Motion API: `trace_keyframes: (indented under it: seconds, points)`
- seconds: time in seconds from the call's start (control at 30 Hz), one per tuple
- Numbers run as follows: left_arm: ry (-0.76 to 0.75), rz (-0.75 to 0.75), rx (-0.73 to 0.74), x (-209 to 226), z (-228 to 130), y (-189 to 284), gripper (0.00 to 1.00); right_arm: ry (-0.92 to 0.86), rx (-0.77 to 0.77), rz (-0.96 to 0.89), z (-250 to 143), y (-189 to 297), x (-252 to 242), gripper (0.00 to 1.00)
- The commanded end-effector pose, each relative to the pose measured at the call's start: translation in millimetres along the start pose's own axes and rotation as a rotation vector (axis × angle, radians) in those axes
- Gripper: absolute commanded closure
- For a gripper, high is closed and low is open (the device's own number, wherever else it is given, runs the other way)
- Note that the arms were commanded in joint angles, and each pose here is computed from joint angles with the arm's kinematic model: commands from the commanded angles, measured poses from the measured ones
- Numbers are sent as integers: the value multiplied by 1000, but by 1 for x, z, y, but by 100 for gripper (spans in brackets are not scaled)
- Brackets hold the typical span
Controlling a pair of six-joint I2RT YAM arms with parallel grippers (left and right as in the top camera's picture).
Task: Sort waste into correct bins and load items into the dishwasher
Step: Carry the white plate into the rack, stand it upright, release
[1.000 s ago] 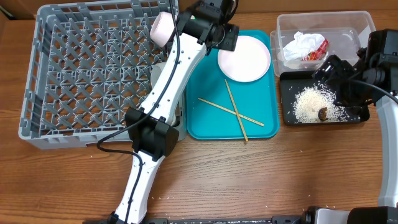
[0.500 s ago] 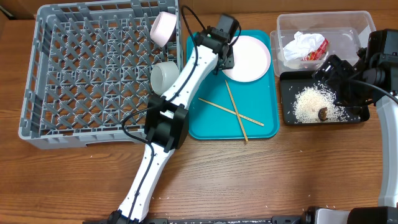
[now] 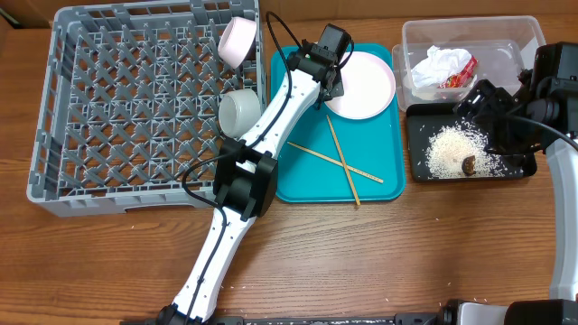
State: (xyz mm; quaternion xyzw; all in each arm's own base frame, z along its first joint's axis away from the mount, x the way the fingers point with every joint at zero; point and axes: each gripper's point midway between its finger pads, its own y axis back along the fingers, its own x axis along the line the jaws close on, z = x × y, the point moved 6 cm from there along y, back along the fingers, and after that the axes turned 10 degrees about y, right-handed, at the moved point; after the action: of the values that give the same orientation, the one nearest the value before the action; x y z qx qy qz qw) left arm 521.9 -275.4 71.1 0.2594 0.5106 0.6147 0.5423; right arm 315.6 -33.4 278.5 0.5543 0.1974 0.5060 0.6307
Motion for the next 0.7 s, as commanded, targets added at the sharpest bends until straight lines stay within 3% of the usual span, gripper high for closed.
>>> trace_keyframes:
  seconds: [0.0,0.17,0.4,0.5,0.67]
  points:
    - [-7,29,23,4,-10,-15,96,9,-24,1,3,5,1,0]
    - [-99,-1,-37,-5,8,25,96,8,-24,1,3,5,1,0]
    - [-338,29,-365,-12,66,171,96,8,-24,1,3,5,1,0]
    - [-411,156,-542,3,87,239,96,9,-24,1,3,5,1,0]
    - [-403,554,-771,48,113,320,96,8,-24,1,3,5,1,0]
